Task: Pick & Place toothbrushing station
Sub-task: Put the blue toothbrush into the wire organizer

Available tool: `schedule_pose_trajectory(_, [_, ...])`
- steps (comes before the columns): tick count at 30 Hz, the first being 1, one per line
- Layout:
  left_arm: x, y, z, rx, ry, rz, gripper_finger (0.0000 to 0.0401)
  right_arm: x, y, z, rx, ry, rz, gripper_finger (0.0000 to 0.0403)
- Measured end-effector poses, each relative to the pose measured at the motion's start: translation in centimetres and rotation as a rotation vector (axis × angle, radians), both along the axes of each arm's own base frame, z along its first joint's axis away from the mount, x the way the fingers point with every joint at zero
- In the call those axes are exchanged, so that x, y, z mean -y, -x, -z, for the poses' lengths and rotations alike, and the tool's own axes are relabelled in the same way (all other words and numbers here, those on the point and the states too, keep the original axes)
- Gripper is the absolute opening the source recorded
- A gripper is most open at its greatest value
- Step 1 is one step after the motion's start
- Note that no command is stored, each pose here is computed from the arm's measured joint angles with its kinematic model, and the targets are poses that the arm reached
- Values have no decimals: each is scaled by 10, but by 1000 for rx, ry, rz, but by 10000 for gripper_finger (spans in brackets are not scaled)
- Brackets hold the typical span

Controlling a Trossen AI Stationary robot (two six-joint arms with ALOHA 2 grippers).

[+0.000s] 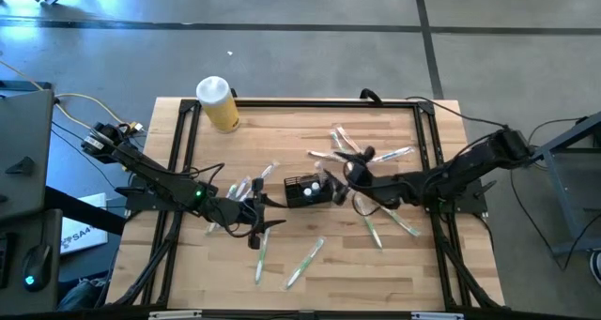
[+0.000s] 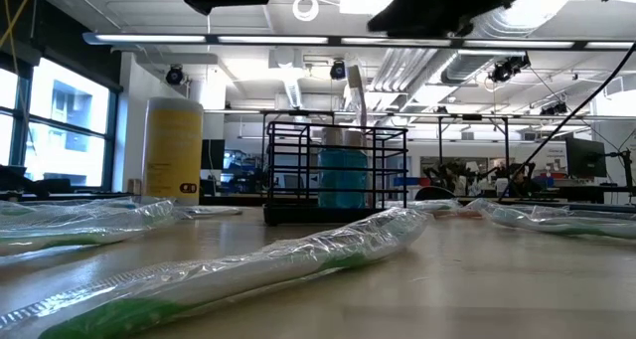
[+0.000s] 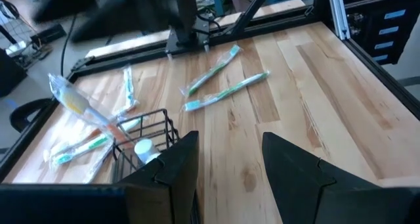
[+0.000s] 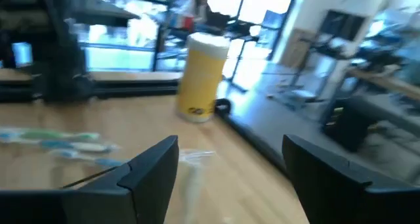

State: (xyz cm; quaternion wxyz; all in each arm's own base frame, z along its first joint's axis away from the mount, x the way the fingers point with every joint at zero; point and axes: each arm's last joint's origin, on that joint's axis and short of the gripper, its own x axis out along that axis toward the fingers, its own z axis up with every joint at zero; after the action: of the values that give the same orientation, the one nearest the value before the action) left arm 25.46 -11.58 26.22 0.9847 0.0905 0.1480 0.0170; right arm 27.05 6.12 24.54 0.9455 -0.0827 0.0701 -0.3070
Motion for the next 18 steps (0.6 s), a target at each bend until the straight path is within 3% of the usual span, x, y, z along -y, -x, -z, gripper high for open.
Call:
schedule_pose_trajectory(4, [0, 0, 1, -7, 1, -1, 163, -12, 18, -11, -16, 34, 65, 263])
schedule_pose_trajectory(10, [0, 0, 1, -5, 4, -2, 163, -17, 46, -11, -61, -15, 116, 263])
schedule_pose_trajectory(18, [0, 0, 0, -3, 15, -6, 163, 11, 84, 4, -253, -249, 118, 263])
